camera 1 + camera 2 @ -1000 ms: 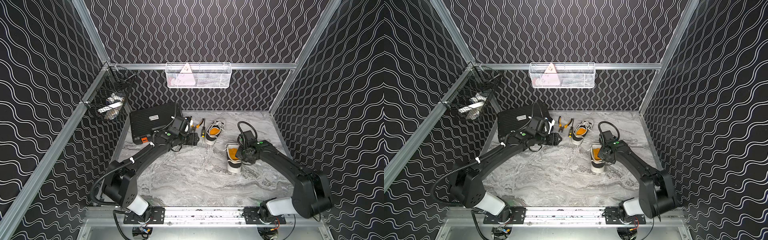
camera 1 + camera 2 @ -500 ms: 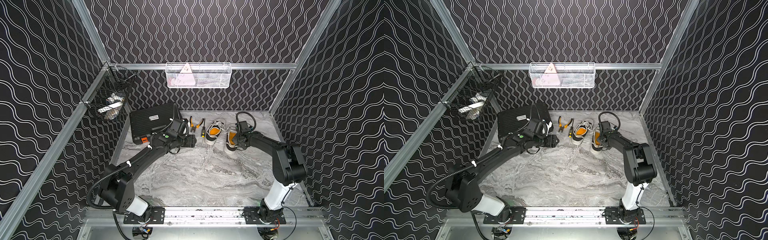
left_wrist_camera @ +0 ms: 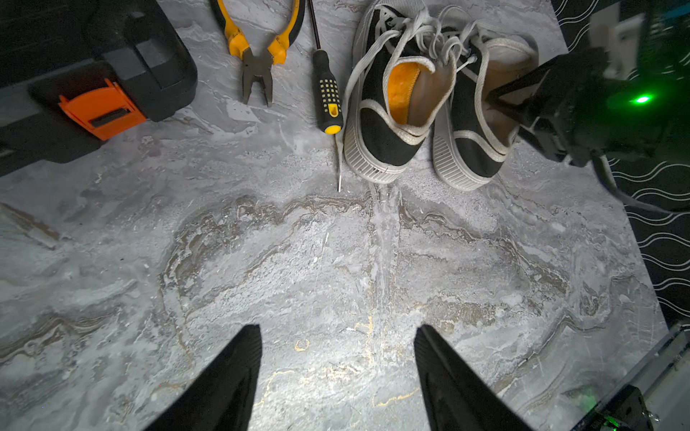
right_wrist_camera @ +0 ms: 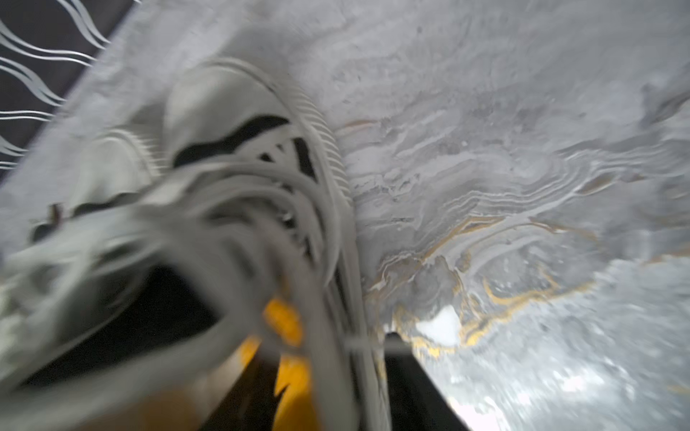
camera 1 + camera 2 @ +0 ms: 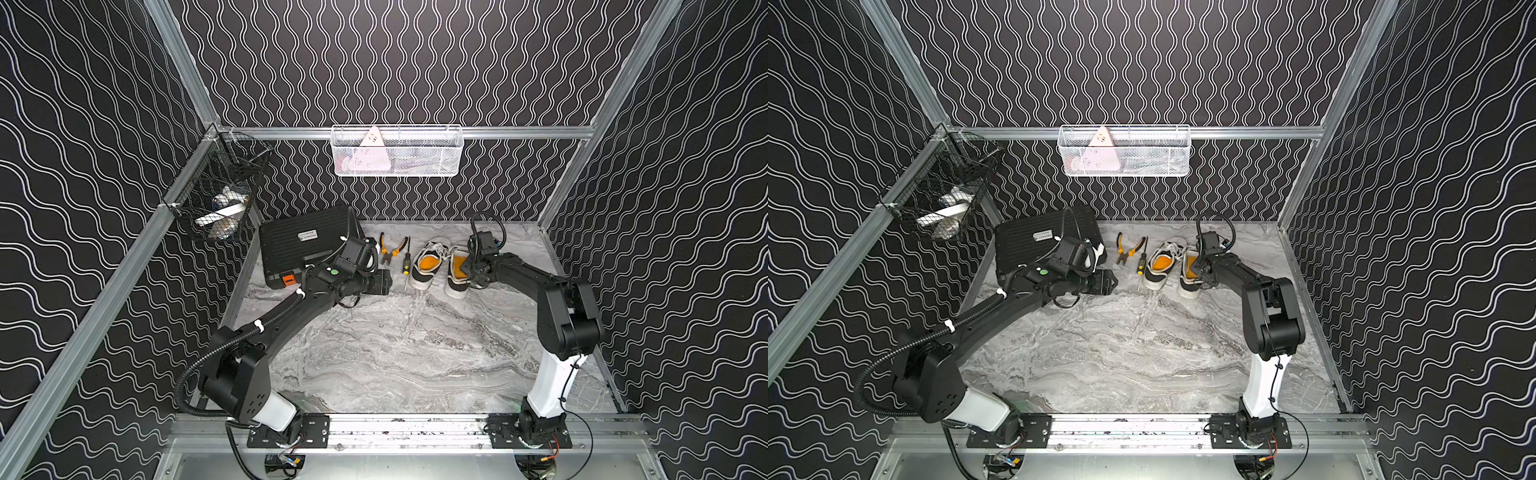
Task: Insert the insole into the shoe
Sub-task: Move the shoe to the center of the board, then adjust the shoe at the center of the board.
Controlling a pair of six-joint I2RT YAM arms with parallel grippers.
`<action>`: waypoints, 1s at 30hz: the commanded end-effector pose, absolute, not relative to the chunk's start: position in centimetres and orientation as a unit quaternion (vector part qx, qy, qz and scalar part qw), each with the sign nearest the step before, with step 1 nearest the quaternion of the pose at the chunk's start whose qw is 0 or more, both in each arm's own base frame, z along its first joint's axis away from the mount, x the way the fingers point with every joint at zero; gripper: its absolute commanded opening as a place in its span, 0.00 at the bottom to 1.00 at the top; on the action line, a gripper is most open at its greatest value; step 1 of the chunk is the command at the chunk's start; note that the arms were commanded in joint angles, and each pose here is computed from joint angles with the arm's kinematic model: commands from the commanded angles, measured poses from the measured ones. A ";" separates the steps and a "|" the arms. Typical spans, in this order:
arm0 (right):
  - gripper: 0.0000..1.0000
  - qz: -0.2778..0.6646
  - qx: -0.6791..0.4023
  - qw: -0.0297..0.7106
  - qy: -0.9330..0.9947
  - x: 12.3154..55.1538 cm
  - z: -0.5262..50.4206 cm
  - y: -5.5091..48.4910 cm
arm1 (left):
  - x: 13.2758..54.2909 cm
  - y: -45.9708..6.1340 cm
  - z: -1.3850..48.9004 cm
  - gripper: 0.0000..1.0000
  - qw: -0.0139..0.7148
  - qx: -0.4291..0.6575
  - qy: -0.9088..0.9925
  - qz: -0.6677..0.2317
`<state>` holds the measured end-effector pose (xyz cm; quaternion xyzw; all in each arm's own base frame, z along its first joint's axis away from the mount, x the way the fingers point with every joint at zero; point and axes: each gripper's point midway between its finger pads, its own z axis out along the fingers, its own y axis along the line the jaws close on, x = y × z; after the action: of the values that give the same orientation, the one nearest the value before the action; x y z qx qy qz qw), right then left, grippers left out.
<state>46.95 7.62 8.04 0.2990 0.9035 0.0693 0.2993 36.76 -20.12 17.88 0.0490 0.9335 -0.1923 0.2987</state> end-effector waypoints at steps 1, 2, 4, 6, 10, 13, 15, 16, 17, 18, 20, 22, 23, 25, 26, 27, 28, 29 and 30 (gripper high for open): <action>0.59 0.058 0.282 0.300 0.909 45.0 10.5 7.0 | 37.1 -19.8 17.8 0.70 0.304 0.049 0.934 -0.181; 0.60 0.055 0.279 0.298 0.911 44.4 11.0 6.8 | 37.1 -19.7 17.6 0.70 0.302 0.048 0.935 -0.177; 0.62 0.048 0.270 0.299 0.914 43.1 12.3 6.9 | 37.2 -19.6 17.3 0.70 0.300 0.047 0.937 -0.173; 0.63 0.057 0.246 0.308 0.917 42.5 13.1 8.3 | 37.4 -19.7 17.2 0.70 0.300 0.047 0.937 -0.174; 0.71 0.080 0.194 0.303 0.930 42.8 13.1 12.3 | 37.7 -20.1 16.9 0.70 0.295 0.051 0.937 -0.179; 0.77 0.081 0.167 0.304 0.934 43.7 13.0 14.8 | 37.8 -20.3 17.0 0.70 0.294 0.052 0.937 -0.182; 0.79 0.072 0.160 0.304 0.936 44.5 12.7 15.6 | 37.9 -20.3 17.2 0.70 0.297 0.054 0.936 -0.182; 0.80 0.063 0.160 0.299 0.939 44.9 12.2 15.7 | 37.9 -20.2 17.2 0.70 0.297 0.054 0.936 -0.180; 0.81 0.057 0.157 0.294 0.941 45.2 11.7 15.8 | 37.9 -20.2 17.3 0.70 0.297 0.056 0.936 -0.179; 0.82 0.051 0.155 0.287 0.944 45.6 11.2 15.9 | 37.8 -20.1 17.3 0.70 0.298 0.056 0.936 -0.178; 0.83 0.040 0.144 0.278 0.949 46.1 10.4 16.1 | 37.7 -20.0 17.4 0.70 0.299 0.059 0.936 -0.173; 0.83 0.032 0.135 0.266 0.954 46.6 9.6 16.3 | 37.6 -19.8 17.3 0.70 0.300 0.061 0.937 -0.169; 0.83 0.029 0.133 0.261 0.956 46.8 9.4 16.4 | 37.7 -19.7 17.3 0.70 0.301 0.060 0.937 -0.168; 0.82 0.022 0.127 0.245 0.961 47.0 8.0 16.5 | 37.7 -19.6 17.3 0.70 0.302 0.059 0.937 -0.166; 0.80 0.021 0.124 0.241 0.962 47.1 7.7 16.6 | 37.8 -19.6 17.4 0.70 0.303 0.058 0.936 -0.167; 0.79 0.019 0.123 0.234 0.964 47.2 7.2 16.5 | 37.8 -19.5 17.4 0.70 0.304 0.057 0.936 -0.168; 0.76 0.018 0.120 0.230 0.965 47.3 6.9 16.4 | 37.9 -19.5 17.4 0.70 0.304 0.058 0.936 -0.168; 0.73 0.017 0.117 0.228 0.966 47.5 6.7 16.3 | 37.9 -19.5 17.5 0.70 0.305 0.059 0.936 -0.168; 0.69 0.014 0.117 0.225 0.967 47.5 6.4 16.0 | 37.9 -19.5 17.4 0.70 0.304 0.058 0.936 -0.168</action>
<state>47.88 16.68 6.87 0.1288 0.9614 0.0282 0.2414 37.68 -19.72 17.09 0.0541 0.9379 -0.1737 0.2954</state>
